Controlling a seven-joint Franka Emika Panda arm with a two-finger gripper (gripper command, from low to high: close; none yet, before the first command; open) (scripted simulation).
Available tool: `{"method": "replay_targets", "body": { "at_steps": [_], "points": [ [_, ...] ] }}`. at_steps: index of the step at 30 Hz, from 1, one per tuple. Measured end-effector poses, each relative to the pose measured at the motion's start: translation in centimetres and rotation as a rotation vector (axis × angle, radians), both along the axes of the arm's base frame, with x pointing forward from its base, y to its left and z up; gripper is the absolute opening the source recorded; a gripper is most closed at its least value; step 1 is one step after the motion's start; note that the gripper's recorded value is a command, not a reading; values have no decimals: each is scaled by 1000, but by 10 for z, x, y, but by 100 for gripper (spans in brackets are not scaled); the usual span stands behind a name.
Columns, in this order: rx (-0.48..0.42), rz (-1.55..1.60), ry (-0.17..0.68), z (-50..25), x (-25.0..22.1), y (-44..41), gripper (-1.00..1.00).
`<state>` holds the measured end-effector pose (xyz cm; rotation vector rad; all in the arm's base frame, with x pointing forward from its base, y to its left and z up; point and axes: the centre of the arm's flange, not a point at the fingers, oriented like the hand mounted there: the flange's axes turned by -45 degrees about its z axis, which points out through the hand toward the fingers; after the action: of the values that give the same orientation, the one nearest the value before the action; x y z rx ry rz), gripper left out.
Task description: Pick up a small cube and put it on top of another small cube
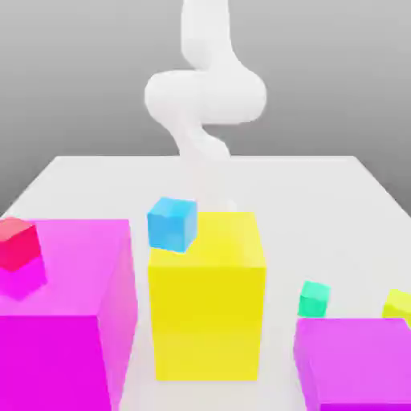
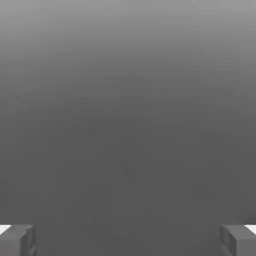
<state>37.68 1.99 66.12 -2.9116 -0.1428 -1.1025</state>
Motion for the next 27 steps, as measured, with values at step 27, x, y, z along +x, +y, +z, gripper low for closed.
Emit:
{"method": "replay_targets", "body": {
  "at_steps": [27],
  "points": [
    [-439,1016,615,-508,-93,185,0]
  ]
}}
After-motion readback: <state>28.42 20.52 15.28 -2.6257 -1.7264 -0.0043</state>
